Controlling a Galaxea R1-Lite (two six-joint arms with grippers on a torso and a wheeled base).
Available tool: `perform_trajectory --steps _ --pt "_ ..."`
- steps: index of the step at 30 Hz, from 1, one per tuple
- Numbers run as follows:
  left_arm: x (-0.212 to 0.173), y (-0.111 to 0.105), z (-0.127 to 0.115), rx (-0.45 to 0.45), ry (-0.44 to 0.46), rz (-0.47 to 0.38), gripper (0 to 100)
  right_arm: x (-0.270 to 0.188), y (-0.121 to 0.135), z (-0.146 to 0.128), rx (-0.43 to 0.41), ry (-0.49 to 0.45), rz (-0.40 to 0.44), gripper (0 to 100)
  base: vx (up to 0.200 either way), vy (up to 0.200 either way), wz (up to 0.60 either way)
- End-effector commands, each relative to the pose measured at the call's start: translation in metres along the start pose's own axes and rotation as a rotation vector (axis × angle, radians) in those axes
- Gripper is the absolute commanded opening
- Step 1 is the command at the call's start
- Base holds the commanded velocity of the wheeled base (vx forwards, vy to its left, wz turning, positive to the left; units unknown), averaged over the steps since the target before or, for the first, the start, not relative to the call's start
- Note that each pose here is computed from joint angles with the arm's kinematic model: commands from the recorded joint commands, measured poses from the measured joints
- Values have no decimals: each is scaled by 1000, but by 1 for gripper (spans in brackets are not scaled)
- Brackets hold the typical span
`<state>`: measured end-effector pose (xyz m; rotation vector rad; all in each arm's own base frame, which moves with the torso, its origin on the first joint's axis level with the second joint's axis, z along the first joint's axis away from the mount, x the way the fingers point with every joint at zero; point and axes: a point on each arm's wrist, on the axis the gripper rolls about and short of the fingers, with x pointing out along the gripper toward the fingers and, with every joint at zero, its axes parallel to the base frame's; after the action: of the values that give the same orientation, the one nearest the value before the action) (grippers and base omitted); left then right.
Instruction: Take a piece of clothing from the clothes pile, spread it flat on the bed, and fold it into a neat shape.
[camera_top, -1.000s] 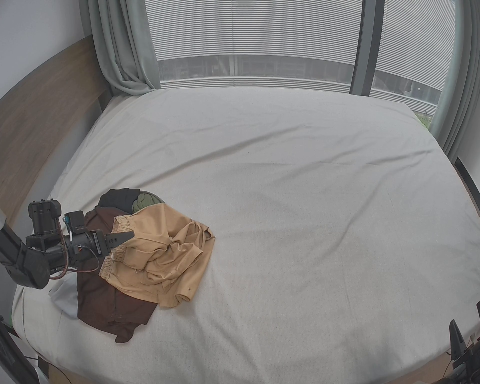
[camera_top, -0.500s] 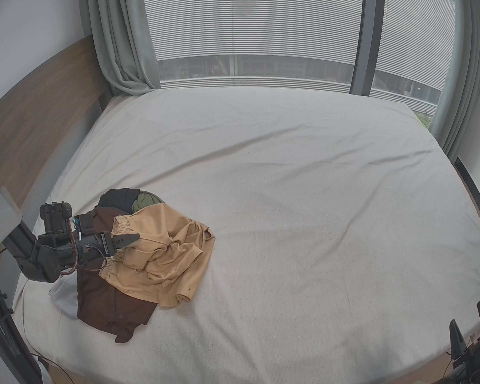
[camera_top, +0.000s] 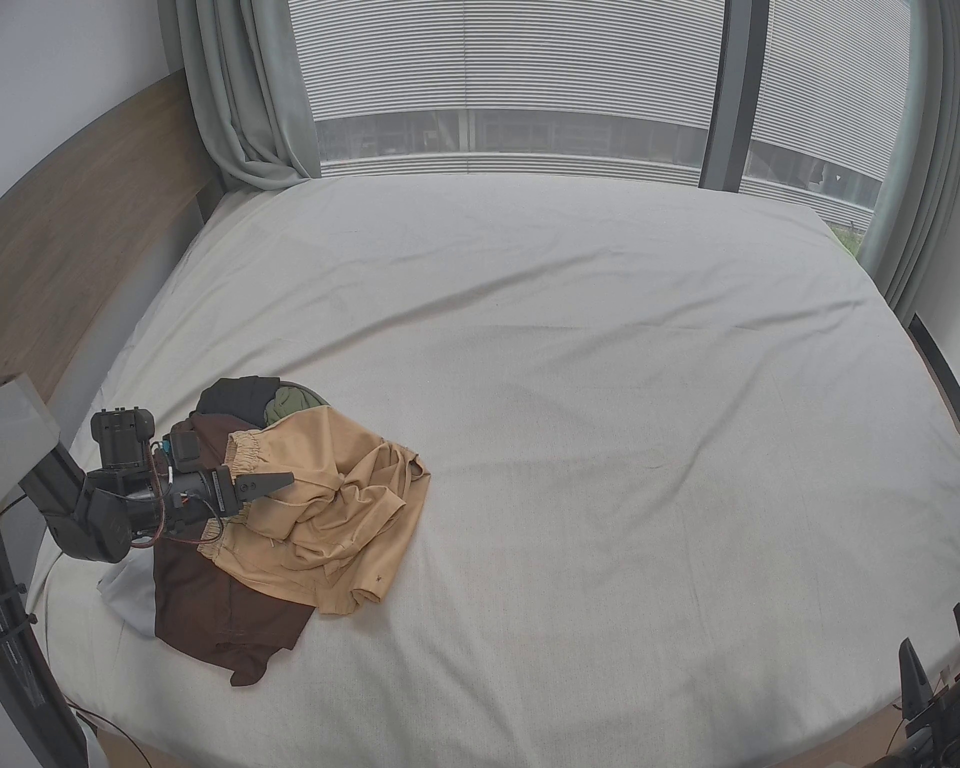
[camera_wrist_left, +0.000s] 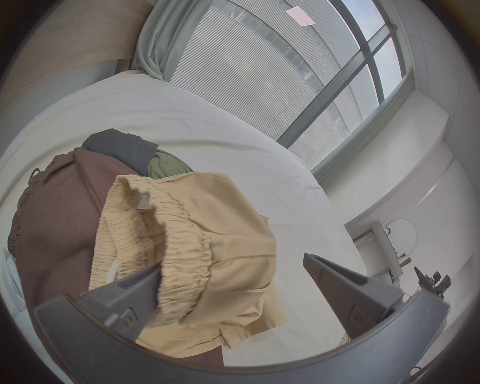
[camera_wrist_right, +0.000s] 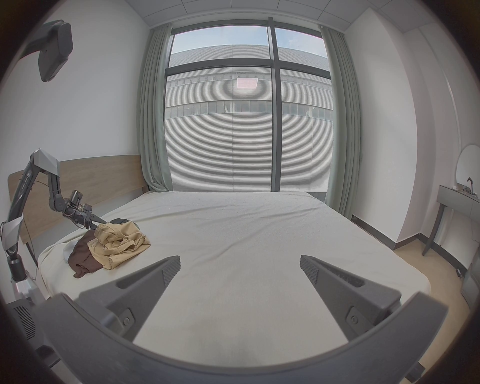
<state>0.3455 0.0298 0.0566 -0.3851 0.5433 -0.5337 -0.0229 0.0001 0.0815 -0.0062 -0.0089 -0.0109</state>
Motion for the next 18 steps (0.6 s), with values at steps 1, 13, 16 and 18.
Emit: perform_trajectory --steps 1,13,16,18 --pt "4 0 -1 0 7 -21 100 0 0 -5 0 3 0 100 0 0 0" --pt "11 -3 -7 6 31 -51 100 0 0 -5 0 4 0 100 0 0 0" --pt "15 0 -11 9 30 -53 100 0 0 -5 0 3 0 100 0 0 0" --pt "18 2 -12 17 16 -53 100 0 0 -5 0 3 0 100 0 0 0"
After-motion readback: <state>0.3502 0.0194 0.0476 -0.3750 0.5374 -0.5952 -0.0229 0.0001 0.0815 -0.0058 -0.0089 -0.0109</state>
